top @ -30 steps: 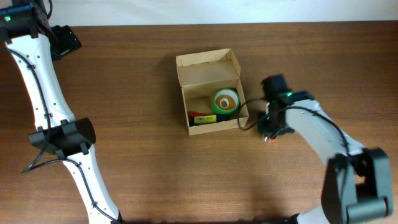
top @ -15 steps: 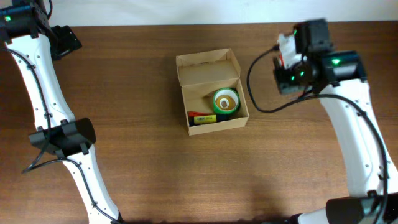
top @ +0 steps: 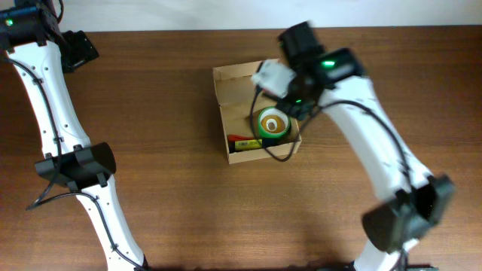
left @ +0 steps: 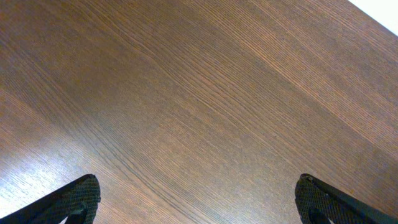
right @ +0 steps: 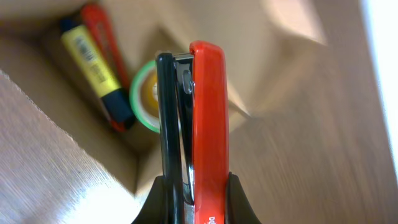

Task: Pack container
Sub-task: 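Carry the red stapler into the box and release it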

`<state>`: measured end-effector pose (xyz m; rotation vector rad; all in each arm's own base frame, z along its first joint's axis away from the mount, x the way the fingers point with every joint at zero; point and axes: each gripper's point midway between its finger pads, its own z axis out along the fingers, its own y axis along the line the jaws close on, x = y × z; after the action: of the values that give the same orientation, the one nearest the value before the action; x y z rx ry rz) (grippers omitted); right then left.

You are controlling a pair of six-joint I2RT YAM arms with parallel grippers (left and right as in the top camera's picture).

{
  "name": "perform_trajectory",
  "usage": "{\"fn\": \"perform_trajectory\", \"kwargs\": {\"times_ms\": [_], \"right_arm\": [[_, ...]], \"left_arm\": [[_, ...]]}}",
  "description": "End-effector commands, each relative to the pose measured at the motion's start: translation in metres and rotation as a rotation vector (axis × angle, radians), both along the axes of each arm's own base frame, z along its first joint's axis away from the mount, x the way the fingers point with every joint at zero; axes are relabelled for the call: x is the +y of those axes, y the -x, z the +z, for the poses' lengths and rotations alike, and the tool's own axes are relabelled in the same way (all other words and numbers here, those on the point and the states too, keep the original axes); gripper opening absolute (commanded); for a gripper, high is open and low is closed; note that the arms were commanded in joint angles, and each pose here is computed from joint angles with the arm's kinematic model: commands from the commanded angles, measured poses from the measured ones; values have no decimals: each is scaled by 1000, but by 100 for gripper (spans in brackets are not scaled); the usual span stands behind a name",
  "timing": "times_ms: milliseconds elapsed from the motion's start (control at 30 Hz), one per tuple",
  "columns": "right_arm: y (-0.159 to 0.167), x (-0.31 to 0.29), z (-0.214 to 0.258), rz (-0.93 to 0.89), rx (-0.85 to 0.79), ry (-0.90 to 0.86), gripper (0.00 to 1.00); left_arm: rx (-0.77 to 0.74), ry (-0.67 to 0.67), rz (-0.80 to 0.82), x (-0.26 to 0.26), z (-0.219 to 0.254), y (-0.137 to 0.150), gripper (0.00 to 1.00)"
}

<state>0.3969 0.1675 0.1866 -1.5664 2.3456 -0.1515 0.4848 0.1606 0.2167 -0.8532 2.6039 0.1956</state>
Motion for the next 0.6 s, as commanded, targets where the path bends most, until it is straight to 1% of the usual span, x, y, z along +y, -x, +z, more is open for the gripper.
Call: {"fn": "perform_trajectory", "kwargs": {"times_ms": [0,133,333,500,533,567], "right_arm": [[6,23,-28,213,53,69,3],[9,33,-69,250,134,151,4],[33,30,-125,297,324,251,3],[45,34,-146,310,398,255,4],[46,36,-146,317,398,258,4],[45,37,-146,317,393,261,16]], "left_arm": [[2,-3,-16,-1,0,0,100],[2,-2,-16,-1,0,0,100],[2,-2,-16,-1,0,0,100],[2,-2,-16,-1,0,0,100],[2,-2,-16,-1,0,0,100],[2,-3,-16,-1,0,0,100]]}}
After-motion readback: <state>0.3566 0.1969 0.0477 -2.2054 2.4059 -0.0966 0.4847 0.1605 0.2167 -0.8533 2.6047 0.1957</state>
